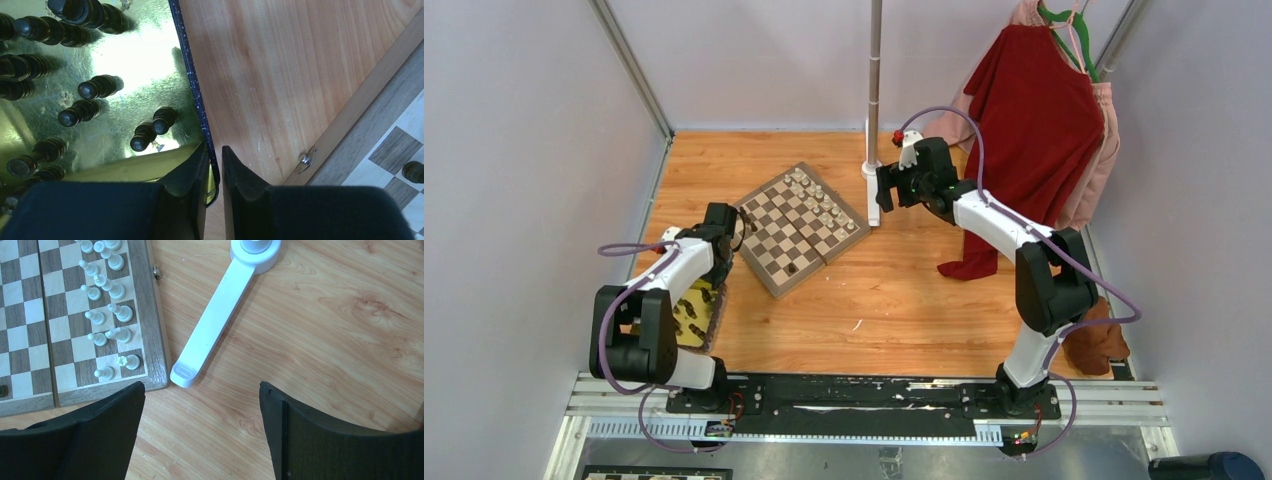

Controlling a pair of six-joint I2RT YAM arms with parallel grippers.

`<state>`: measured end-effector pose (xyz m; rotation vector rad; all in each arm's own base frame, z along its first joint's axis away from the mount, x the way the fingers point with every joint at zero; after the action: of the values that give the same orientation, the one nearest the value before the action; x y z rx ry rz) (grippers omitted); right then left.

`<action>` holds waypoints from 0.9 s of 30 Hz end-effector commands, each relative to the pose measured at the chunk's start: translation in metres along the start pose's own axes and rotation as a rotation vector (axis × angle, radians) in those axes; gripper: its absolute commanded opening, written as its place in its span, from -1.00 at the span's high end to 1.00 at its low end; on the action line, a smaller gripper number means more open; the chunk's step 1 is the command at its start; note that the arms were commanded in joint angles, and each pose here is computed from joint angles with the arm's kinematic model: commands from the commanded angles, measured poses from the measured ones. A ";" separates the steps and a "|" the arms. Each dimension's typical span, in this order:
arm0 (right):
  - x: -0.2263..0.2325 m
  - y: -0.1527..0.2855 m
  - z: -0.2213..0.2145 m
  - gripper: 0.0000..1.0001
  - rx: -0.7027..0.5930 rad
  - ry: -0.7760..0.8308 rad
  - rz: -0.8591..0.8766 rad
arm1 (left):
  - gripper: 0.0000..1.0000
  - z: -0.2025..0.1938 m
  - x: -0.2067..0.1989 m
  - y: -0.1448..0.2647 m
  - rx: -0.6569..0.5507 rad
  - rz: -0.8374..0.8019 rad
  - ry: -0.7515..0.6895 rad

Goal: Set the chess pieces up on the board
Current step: Pick up the storage box at the center of the board.

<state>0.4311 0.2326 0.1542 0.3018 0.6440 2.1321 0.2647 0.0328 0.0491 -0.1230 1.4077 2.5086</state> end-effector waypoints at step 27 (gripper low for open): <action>0.003 0.007 0.010 -0.75 -0.022 0.014 -0.011 | 1.00 0.008 0.007 0.008 -0.004 0.037 -0.059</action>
<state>0.4311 0.2327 0.1545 0.3012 0.6433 2.1322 0.2602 0.0297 0.0489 -0.0603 1.4338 2.4950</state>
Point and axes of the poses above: each gripper's point midway between its finger pads, its own y axis back along the fingers, its own x axis along the line the jaws close on, z = x × y, the point moved 1 cm from there along y, back along the fingers, and after that the axes turned 9 degrees about y, right-handed, at the moved point
